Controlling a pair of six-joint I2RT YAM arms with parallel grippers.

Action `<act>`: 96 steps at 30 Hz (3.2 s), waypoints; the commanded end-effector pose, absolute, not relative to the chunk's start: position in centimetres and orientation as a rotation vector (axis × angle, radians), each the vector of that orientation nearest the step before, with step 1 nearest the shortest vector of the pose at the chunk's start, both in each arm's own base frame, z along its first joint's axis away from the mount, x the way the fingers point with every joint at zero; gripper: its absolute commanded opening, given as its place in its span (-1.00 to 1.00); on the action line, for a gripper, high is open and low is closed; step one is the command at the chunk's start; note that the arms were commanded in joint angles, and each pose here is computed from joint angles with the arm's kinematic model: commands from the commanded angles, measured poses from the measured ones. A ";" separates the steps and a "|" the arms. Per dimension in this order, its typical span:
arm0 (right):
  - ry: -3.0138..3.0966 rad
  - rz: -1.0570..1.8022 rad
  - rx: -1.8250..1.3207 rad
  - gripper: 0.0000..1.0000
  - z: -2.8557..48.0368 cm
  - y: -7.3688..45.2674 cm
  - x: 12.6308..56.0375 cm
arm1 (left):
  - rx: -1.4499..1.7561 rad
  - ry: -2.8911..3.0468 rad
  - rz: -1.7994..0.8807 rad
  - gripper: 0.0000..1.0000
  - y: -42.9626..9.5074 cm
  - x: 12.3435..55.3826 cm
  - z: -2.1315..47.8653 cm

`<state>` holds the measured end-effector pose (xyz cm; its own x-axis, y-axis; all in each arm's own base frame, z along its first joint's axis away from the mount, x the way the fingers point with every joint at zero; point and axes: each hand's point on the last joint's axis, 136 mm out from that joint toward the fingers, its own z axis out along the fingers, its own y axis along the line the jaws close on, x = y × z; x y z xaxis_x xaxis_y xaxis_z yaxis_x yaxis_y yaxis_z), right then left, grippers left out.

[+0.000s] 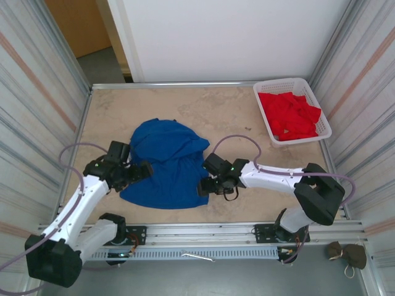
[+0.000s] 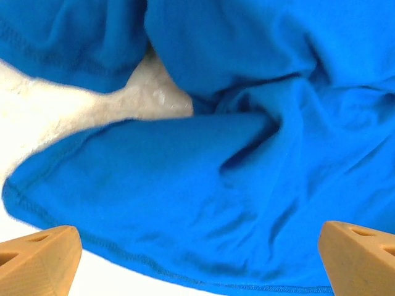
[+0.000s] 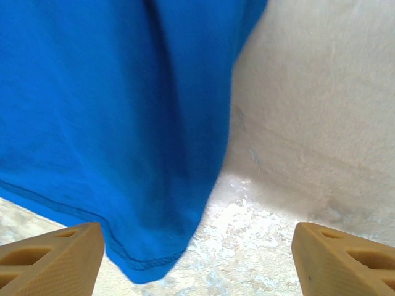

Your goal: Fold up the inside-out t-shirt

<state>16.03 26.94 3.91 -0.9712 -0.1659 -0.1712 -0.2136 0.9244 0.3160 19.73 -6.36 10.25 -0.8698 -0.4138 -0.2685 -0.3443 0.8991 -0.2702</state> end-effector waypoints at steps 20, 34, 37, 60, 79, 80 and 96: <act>2.835 0.657 -0.045 -1.00 5.5 21.1 20.8 | -0.730 2.792 -0.184 0.97 -4.9 17.7 7.1; 2.858 0.738 -0.254 0.43 6.4 27.3 16.1 | -0.734 2.743 -0.226 0.97 -5.4 18.5 8.1; 2.885 0.719 -0.305 0.43 5.4 28.9 15.1 | -0.733 2.735 -0.228 0.97 -5.4 18.7 8.4; 2.828 0.669 0.068 -1.00 7.2 17.0 20.3 | -0.375 2.822 -0.342 0.97 -10.5 19.2 8.3; 2.840 0.656 0.131 -1.00 6.4 13.9 19.1 | -0.143 2.942 -0.087 0.96 -17.7 10.2 2.9; 2.839 0.660 0.130 -1.00 6.4 14.0 19.1 | -0.144 2.945 -0.070 0.94 -17.7 9.8 2.7; 2.753 0.749 0.121 -1.00 10.8 14.6 20.1 | -0.100 2.897 -0.140 -1.00 -19.5 12.5 2.6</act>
